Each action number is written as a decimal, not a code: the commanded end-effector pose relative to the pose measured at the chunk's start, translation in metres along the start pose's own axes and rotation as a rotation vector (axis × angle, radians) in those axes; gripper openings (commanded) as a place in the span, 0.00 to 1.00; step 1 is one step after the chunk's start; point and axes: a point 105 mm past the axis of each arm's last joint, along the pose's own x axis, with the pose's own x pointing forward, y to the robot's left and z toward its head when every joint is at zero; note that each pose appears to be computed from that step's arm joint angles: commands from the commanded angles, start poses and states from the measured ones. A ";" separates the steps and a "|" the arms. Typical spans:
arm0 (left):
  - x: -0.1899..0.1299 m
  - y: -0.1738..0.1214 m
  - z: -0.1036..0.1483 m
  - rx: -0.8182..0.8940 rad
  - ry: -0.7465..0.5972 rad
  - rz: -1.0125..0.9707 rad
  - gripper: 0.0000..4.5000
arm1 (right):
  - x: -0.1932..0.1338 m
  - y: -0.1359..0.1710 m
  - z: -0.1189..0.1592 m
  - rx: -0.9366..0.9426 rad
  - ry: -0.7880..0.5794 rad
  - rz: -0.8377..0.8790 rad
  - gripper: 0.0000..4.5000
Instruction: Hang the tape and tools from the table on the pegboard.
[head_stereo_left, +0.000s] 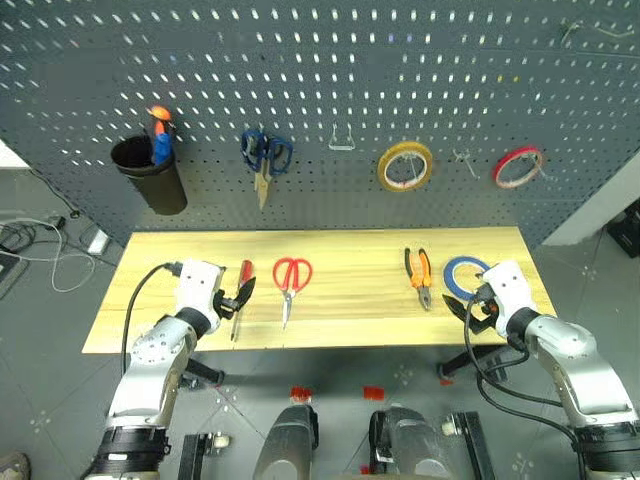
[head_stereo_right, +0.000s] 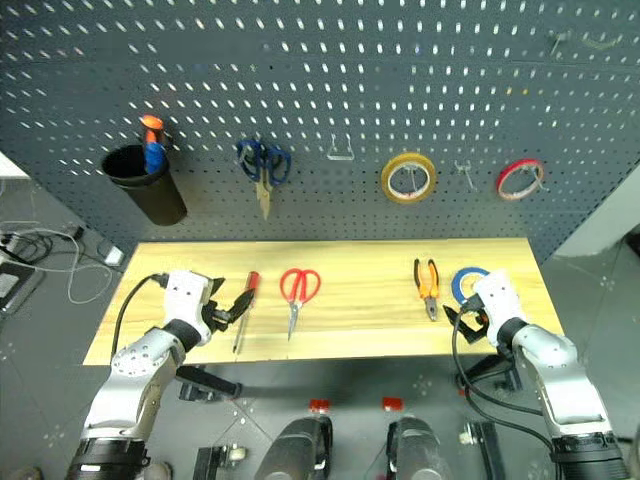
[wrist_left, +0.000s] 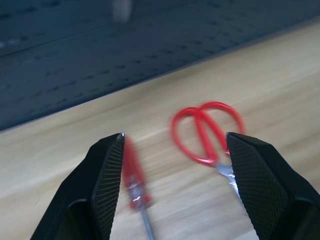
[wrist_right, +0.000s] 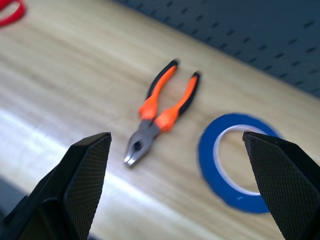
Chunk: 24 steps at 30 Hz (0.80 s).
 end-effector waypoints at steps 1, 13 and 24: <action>0.019 -0.049 0.034 0.167 -0.087 -0.304 0.75 | 0.014 0.001 0.003 -0.030 0.048 0.051 1.00; 0.027 -0.097 0.073 0.346 -0.221 -0.598 0.75 | 0.055 -0.065 -0.005 -0.109 0.212 0.002 1.00; 0.016 -0.106 0.076 0.337 -0.250 -0.632 0.77 | 0.055 -0.075 -0.020 -0.234 0.392 0.115 0.40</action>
